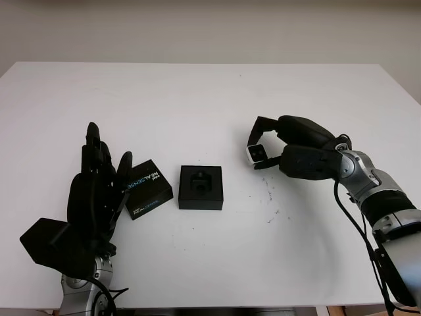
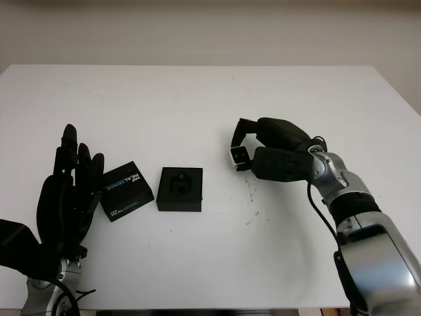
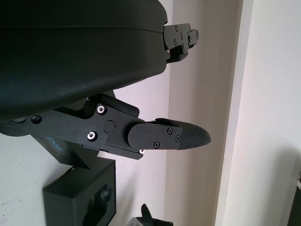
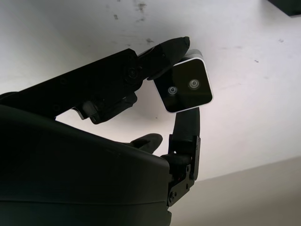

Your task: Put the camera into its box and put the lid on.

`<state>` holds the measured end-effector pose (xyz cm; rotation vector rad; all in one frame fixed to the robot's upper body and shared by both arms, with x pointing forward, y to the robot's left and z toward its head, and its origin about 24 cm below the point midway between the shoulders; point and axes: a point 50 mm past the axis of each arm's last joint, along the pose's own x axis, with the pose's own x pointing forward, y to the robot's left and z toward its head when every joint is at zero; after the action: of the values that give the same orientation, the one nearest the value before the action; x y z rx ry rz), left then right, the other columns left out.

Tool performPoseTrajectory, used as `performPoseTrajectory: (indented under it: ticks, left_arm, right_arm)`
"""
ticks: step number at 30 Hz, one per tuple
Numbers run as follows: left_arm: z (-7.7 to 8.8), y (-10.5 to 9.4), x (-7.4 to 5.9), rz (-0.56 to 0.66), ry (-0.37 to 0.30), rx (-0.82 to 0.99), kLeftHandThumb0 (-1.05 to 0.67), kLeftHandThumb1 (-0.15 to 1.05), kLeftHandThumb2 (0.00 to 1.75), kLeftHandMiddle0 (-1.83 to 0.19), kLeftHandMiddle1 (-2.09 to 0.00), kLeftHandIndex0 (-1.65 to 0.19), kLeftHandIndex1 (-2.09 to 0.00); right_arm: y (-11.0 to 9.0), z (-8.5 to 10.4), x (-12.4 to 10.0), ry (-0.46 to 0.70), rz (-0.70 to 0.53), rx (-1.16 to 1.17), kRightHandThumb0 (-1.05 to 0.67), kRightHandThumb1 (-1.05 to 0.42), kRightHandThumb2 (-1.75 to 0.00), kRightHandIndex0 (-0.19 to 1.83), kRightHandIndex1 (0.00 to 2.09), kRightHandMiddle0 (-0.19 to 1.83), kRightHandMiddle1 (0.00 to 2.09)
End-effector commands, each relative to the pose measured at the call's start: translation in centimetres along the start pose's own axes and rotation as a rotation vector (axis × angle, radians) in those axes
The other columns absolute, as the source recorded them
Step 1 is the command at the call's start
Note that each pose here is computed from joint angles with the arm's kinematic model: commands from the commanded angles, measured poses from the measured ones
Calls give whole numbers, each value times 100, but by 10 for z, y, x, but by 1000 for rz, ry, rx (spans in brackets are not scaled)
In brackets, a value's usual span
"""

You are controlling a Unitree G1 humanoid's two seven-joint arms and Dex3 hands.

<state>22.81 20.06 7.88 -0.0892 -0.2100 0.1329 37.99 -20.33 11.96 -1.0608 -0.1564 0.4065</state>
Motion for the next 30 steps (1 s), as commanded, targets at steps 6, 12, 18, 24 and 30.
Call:
performPoseTrajectory:
  ticks: [6,12,18,24,30]
  left_arm:
    - [3,0,0,-7,-13,5,-55,105,30,4,-5,11,-7]
    - [3,-1,-1,-7,-19,4,-55,105,30,4,-5,11,-7]
    - [2,-2,-1,-4,-20,2,-56,105,30,3,-5,10,-7]
    - [2,-3,-2,-1,-19,7,-55,105,31,3,-5,10,-7]
    - [1,-7,-3,-3,-19,-8,-55,105,31,4,-5,11,-6]
  right_arm:
    - [-1,2,1,-9,-41,112,-39,-97,-6,34,15,28,188]
    - [-3,7,1,-18,-66,193,-40,-97,-5,32,12,26,178]
    - [-2,20,1,-21,-80,331,-42,-99,-6,33,10,24,185]
    - [2,37,-6,0,-62,489,-40,-98,-5,35,10,22,200]
    - [10,59,-21,61,-11,603,-37,-100,-6,34,9,14,203]
